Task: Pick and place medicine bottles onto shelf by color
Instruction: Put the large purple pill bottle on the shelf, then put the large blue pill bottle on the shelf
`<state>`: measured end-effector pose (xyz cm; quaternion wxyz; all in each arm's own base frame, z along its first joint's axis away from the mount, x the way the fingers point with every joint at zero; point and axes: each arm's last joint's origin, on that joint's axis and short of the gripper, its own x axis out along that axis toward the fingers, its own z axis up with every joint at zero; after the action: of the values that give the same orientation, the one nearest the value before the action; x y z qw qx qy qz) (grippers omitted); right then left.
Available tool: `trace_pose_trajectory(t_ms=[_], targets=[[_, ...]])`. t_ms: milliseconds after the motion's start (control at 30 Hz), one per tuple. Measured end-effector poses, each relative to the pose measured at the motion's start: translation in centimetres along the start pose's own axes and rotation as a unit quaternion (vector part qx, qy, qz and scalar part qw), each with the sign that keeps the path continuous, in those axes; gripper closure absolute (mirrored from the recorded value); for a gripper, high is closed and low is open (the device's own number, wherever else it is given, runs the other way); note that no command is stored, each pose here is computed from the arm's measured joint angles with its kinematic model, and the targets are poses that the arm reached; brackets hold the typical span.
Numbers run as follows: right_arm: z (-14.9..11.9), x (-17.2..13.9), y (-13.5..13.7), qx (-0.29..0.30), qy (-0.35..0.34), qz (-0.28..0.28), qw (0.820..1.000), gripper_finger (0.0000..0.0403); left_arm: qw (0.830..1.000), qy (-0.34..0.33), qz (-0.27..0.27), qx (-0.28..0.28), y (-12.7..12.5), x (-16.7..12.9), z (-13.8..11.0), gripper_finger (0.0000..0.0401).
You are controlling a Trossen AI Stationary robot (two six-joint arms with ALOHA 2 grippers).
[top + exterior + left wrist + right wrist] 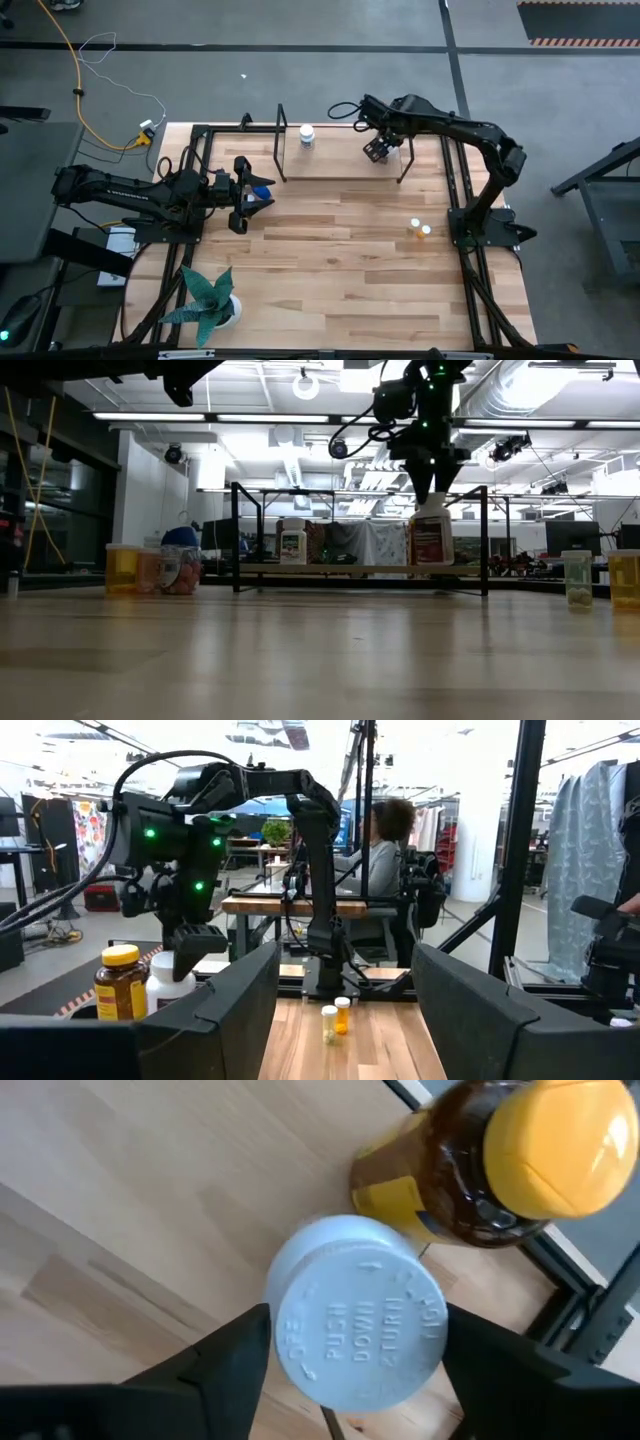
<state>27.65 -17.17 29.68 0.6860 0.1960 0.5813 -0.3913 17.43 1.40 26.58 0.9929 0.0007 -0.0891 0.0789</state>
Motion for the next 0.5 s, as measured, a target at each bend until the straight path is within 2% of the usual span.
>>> trace_pose_trajectory(t_ms=[233, 500], targets=[[0.1, -0.1, -0.2, -0.022, -0.005, 0.002, 1.0, 0.0114, 1.0, 0.0, 0.0, 0.0, 0.0, 0.0, 0.0, 0.0184], [-0.7, -2.4, -1.2, -0.022, -0.045, -0.001, 0.999, 0.0113, 1.0, 0.0, 0.0, 0.0, 0.0, 0.0, 0.0, 0.0184]])
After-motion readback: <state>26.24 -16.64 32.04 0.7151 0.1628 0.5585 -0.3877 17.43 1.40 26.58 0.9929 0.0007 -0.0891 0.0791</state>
